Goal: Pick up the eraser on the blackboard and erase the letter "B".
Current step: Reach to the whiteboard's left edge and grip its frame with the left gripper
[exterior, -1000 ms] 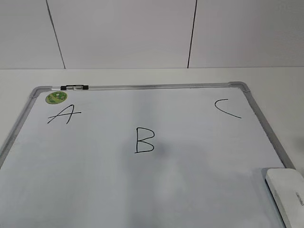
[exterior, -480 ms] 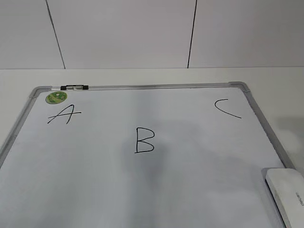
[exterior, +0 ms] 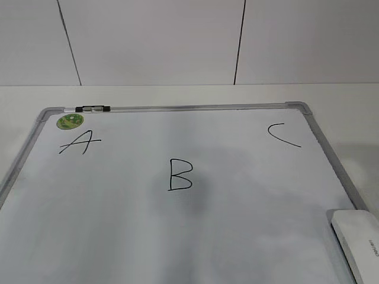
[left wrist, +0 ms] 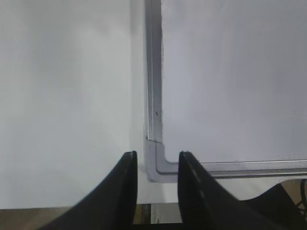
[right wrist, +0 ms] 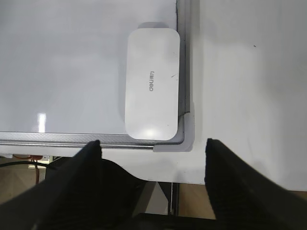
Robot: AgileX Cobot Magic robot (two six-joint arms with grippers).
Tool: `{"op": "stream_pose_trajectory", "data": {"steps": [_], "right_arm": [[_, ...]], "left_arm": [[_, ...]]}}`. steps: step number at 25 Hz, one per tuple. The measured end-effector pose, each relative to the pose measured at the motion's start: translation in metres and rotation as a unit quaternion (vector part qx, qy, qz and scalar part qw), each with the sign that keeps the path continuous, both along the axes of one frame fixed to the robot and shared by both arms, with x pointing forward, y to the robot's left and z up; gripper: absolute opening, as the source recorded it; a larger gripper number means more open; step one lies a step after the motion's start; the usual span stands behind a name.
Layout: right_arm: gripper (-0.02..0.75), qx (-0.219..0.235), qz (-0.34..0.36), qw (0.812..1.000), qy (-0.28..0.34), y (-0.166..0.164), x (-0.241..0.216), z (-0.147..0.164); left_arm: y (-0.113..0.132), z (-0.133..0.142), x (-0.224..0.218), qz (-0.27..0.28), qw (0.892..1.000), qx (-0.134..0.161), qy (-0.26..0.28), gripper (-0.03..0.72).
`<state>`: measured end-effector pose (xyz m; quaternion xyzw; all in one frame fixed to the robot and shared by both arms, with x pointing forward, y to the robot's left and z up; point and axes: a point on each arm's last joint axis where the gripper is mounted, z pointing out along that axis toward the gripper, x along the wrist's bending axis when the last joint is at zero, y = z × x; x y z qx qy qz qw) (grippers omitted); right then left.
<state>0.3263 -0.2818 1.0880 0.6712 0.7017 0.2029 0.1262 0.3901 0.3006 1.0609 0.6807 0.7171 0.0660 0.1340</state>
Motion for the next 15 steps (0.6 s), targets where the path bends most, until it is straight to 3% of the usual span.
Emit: {"op": "stream_pose_trajectory", "data": {"steps": [4,15], "right_arm": [[0.519,0.009,0.001,1.000,0.001,0.002,0.000,0.000],[0.517,0.013,0.000,1.000,0.002,0.002,0.000,0.000]], "left_arm": [[0.003,-0.006,0.052,-0.008,0.999,0.000,0.038,0.231],[0.009,-0.045,0.147,-0.023,0.999,0.008,0.042,0.233]]}}
